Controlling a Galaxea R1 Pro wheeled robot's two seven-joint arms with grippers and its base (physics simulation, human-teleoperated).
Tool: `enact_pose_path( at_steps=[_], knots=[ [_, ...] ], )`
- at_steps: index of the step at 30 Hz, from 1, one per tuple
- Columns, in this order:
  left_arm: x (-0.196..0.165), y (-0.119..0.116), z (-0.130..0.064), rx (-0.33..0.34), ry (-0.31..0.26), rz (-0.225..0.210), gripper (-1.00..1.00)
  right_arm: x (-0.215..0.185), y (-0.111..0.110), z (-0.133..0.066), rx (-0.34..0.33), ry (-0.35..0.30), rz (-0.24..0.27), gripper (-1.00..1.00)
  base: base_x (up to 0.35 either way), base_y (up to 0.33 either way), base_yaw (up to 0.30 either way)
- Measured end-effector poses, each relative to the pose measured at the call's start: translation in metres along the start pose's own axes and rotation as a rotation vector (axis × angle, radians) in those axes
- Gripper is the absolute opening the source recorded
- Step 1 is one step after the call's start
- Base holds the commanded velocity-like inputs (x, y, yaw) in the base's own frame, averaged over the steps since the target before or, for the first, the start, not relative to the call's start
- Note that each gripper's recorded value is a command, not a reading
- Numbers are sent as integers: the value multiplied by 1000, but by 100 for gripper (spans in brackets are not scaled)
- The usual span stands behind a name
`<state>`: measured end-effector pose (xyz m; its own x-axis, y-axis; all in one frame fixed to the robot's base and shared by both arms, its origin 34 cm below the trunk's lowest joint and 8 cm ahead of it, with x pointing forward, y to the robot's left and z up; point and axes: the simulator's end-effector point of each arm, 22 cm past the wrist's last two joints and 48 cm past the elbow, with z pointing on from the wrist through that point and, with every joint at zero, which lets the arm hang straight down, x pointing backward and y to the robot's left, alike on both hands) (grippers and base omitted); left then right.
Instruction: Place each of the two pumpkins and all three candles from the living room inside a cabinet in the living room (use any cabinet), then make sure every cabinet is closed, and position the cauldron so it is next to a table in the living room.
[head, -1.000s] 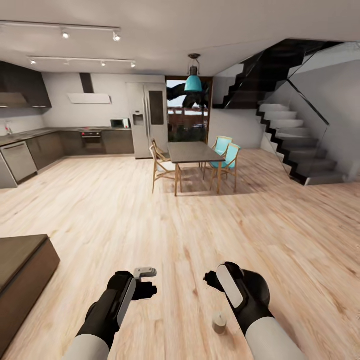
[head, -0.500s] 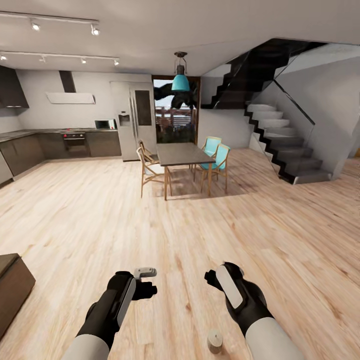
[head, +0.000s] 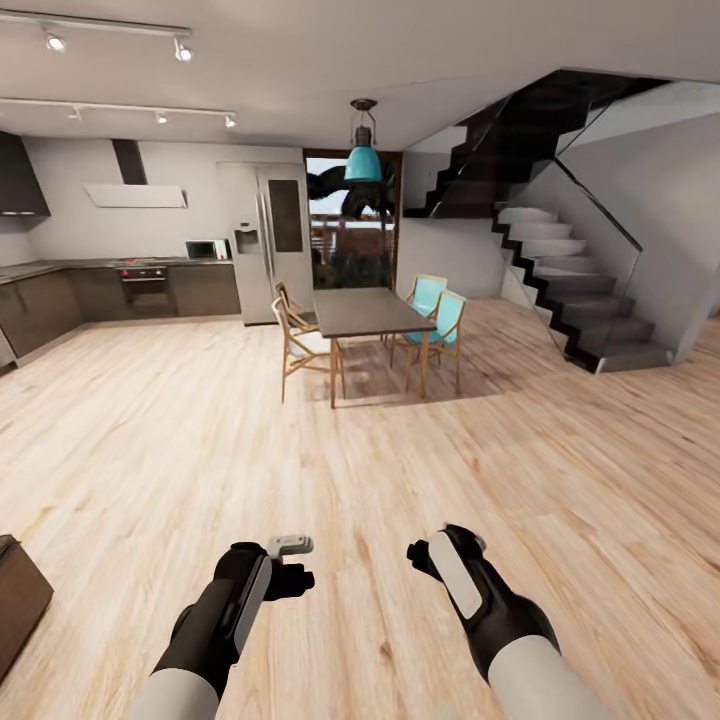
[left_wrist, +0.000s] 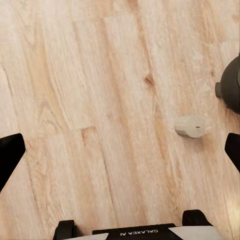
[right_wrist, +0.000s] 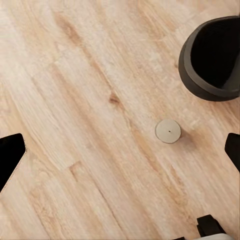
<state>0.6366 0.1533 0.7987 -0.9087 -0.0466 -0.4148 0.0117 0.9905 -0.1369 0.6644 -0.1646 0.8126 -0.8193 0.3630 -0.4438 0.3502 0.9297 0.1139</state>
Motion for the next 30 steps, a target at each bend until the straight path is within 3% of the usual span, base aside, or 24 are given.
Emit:
enact_pose_path(
  at_steps=[6, 30],
  knots=[
    [0, 0, 0, 0, -1, 1, 100, 0, 1, 0, -1, -1, 1, 100, 212, 51, 0],
    [-7, 3, 13, 11, -34, -14, 100, 9, 0, 22, 1, 5, 4, 100, 5, 1, 0]
  ],
)
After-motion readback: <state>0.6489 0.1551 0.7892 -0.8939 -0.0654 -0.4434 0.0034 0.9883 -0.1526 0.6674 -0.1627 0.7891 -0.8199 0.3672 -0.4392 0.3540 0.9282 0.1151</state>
